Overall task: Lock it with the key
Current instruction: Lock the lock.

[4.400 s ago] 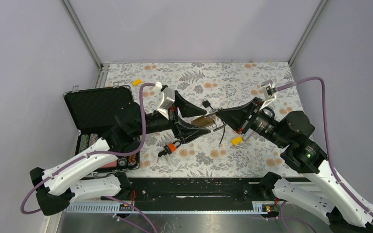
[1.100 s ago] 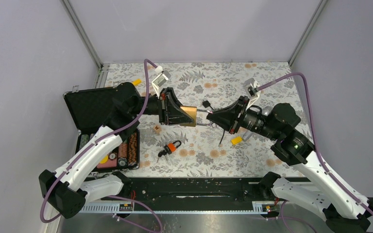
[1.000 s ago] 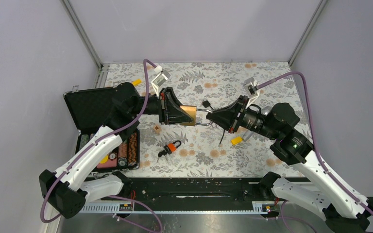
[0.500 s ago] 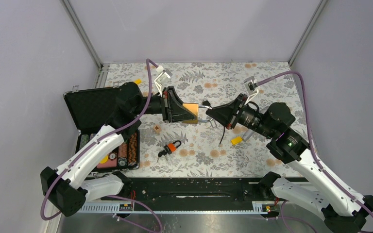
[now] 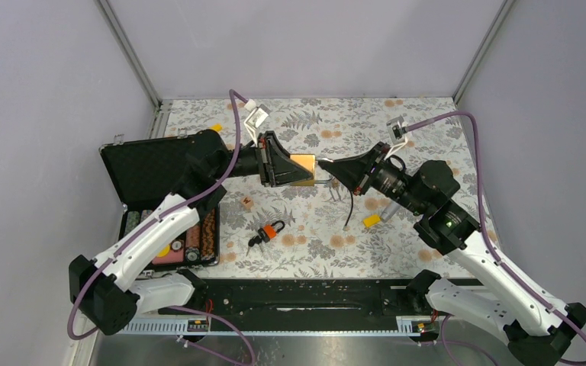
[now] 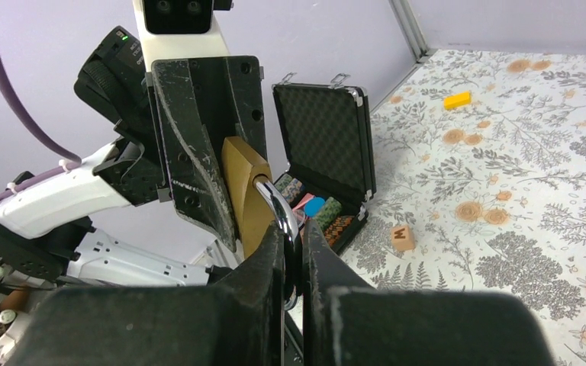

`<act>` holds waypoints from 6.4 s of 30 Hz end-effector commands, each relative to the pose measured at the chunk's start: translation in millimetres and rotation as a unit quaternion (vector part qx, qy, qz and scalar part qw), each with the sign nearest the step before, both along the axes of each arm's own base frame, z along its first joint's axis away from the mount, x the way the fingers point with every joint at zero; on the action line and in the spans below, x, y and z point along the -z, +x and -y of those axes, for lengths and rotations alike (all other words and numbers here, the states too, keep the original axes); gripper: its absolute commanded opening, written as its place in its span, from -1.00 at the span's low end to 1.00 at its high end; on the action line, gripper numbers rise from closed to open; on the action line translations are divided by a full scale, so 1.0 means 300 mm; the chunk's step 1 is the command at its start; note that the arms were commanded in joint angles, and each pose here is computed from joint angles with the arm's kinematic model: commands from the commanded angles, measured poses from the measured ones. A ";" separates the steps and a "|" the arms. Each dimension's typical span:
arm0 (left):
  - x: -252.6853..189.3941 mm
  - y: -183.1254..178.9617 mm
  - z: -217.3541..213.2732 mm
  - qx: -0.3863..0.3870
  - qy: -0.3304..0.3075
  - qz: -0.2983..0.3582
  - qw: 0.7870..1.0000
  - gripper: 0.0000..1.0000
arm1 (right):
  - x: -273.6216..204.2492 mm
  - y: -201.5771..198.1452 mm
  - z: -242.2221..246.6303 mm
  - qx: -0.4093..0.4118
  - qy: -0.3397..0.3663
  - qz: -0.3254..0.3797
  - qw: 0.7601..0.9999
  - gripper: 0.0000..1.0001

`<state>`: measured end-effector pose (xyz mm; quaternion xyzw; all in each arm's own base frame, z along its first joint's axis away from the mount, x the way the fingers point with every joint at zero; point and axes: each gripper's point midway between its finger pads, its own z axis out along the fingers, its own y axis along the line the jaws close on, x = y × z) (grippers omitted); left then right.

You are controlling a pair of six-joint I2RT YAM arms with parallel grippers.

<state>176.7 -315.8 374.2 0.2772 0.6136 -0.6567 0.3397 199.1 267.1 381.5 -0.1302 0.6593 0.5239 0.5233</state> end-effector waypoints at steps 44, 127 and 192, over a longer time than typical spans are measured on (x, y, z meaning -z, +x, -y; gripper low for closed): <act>0.299 -0.056 0.148 0.198 0.108 0.204 0.953 0.75 | 0.143 -0.208 0.086 -0.167 -0.254 0.126 0.944 -1.00; -0.424 -0.045 -0.069 -0.149 -0.284 0.179 0.930 -1.00 | -0.059 -0.051 -0.017 -0.044 0.081 0.096 0.991 0.14; -0.394 0.159 -0.307 -0.340 -0.347 0.164 0.859 -1.00 | 0.151 -0.133 -0.228 -0.270 0.090 -0.032 0.958 -1.00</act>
